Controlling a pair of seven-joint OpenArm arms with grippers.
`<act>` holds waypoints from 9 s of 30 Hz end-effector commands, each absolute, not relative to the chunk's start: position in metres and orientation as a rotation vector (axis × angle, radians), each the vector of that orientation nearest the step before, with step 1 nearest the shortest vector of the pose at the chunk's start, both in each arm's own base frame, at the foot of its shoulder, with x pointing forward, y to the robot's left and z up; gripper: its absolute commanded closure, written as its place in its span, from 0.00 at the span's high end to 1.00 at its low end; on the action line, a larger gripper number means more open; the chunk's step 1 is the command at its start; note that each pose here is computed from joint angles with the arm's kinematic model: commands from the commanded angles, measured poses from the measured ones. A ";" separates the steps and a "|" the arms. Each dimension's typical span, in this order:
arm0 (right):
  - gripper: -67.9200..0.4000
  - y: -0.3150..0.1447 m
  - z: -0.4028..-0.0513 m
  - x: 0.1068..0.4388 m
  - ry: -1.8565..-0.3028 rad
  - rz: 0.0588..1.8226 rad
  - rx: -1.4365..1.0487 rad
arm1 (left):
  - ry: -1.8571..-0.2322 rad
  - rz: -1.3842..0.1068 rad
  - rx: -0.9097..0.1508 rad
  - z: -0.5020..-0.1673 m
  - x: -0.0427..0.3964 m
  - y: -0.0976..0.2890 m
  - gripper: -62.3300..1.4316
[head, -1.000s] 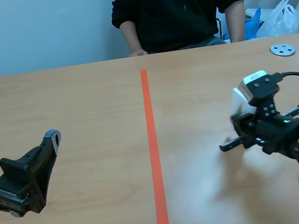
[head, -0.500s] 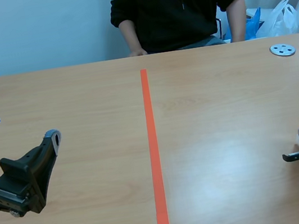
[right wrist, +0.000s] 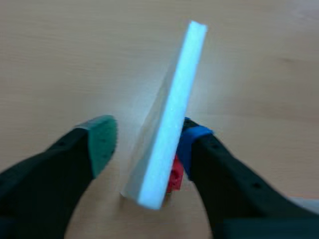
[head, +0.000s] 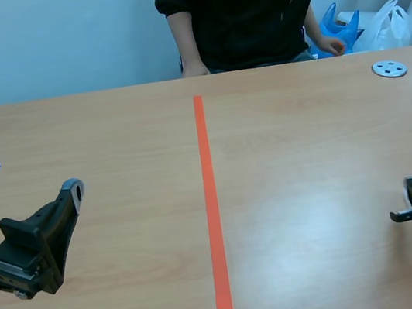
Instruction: Sort the leaf by its shape. The table is split by an orange tape line. A compound leaf with several leaflets goes to the left side, a simple leaf with one blade goes to the right side. Return to the home posture when a red brick is placed on the table.
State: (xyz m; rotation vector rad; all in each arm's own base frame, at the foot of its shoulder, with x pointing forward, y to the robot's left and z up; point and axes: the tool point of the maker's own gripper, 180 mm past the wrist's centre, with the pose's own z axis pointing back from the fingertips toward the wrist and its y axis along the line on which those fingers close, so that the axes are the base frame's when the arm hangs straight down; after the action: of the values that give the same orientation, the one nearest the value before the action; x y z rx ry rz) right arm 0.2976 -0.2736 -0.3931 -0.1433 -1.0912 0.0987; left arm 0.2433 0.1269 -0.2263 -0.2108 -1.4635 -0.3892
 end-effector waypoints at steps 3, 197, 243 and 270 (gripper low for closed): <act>0.59 -0.277 -0.380 0.307 -1.139 0.102 -0.151 | -1.496 -0.382 -0.221 -0.218 0.244 0.125 0.98; 0.83 0.007 -0.375 0.323 -1.059 0.807 0.513 | -1.554 -0.386 -0.221 -0.205 0.251 0.124 0.98; 0.31 0.061 -0.380 0.307 -1.099 0.895 0.576 | -1.553 -0.386 -0.221 -0.205 0.251 0.124 0.98; 0.03 -0.016 -0.357 0.373 -1.241 0.629 0.339 | -1.553 -0.386 -0.221 -0.205 0.251 0.124 0.98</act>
State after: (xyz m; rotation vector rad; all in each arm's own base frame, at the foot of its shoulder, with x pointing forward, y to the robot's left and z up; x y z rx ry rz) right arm 0.3606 -0.0070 -0.3719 0.3595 -1.1942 0.6452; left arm 0.2507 0.1263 -0.2135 -0.2110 -1.5216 -0.3930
